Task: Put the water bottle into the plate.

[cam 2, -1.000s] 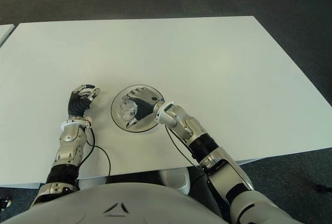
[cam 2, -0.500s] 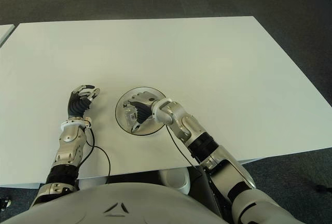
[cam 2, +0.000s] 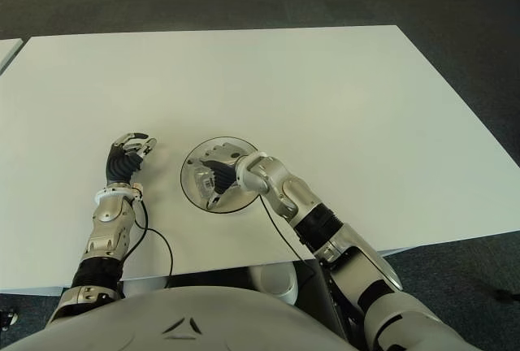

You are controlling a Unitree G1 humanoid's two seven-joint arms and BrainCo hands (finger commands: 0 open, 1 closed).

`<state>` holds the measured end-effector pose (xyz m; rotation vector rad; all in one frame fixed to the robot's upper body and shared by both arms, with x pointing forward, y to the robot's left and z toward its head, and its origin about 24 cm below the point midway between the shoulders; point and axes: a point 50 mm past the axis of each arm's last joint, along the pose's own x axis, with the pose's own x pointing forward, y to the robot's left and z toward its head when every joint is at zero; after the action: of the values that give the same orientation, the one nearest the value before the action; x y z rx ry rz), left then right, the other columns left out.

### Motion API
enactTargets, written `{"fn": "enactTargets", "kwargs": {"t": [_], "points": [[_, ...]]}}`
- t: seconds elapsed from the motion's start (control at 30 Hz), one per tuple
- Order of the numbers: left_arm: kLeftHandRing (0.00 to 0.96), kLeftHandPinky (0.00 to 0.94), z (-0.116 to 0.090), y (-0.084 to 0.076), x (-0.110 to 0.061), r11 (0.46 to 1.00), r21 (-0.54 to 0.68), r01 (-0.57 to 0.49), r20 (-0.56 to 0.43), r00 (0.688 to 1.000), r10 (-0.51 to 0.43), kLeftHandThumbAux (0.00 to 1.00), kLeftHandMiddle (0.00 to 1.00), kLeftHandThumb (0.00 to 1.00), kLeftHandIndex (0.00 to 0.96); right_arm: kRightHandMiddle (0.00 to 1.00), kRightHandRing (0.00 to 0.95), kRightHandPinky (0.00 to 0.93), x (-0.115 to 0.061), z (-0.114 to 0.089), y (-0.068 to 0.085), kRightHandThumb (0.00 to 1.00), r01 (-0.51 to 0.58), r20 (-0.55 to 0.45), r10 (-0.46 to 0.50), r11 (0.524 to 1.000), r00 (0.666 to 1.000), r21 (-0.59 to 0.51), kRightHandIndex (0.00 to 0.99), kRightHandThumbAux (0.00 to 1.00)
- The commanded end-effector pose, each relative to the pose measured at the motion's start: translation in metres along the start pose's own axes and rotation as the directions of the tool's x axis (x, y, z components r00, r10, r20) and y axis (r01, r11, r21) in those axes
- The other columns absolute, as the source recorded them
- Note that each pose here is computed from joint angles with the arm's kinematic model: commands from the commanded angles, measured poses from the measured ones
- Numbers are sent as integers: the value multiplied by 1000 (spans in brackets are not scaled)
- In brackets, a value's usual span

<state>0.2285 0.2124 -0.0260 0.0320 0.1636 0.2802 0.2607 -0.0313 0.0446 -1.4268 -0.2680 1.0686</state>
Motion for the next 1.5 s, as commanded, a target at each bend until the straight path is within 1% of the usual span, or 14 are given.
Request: {"fn": "enactTargets", "kwargs": {"t": [0.03,0.23,0.33,0.37,0.53,0.73,0.87,1.0,1.13,1.2,1.33,1.43,1.47,1.5], "points": [[895,885,-13,2,-5,1000,23,-12,-73,997,14,723,905,700,438,1,1,5,-1,-3,6,412,-18,-19,18,1000,1000,-8,12,637],[892,877,-14,3,-6,1000,27,-9,-75,997,11,723,904,700,438,0,0,0,-2,-4,10,411,39,-5,-39,998,999,-43,1,581],[890,874,-13,3,-6,1000,26,-11,-73,997,13,723,901,700,438,0,0,0,-2,-4,11,439,63,-3,-64,996,998,-56,0,502],[889,874,-13,3,-6,1000,25,-12,-73,997,13,723,900,700,438,0,0,0,-2,-4,11,454,68,-3,-68,996,998,-57,0,460],[884,870,-13,3,-6,1000,22,-13,-80,997,14,722,893,701,438,0,0,0,-3,-3,13,510,128,-14,-128,991,992,-30,0,292],[875,860,-13,3,-5,1000,18,-15,-90,996,17,722,889,701,438,0,0,0,-3,-2,16,551,182,-17,-183,983,983,-10,0,190],[873,859,-13,3,-5,1000,10,-12,-92,996,13,722,890,701,438,0,0,0,-2,-2,17,561,210,-17,-210,978,977,-16,0,162],[877,862,-13,3,-6,1000,4,-7,-86,996,7,723,893,701,438,0,0,0,-2,-3,16,556,267,-24,-267,964,963,-18,0,150],[880,866,-12,3,-6,1000,7,-4,-81,997,5,723,895,702,438,0,0,0,-1,-2,13,536,327,-43,-327,945,944,-8,0,157],[882,868,-12,3,-6,1000,2,-2,-80,997,3,722,897,702,438,0,0,0,-1,-2,13,523,367,-54,-365,930,929,18,0,162],[886,870,-13,4,-6,1000,5,-4,-82,997,5,723,898,702,438,0,0,0,-2,0,9,465,456,-59,-453,887,890,71,0,176],[886,869,-13,4,-6,1000,8,-3,-82,997,4,723,898,701,438,0,0,0,-6,1,7,421,544,-68,-540,829,839,128,0,185],[886,869,-13,4,-6,1000,9,-3,-81,997,4,723,898,701,438,0,0,0,-6,1,6,404,560,-69,-557,817,828,137,0,188],[886,869,-13,3,-6,1000,13,-5,-80,997,6,723,898,701,438,0,0,0,-8,1,5,394,595,-74,-591,789,803,152,0,190]]}}
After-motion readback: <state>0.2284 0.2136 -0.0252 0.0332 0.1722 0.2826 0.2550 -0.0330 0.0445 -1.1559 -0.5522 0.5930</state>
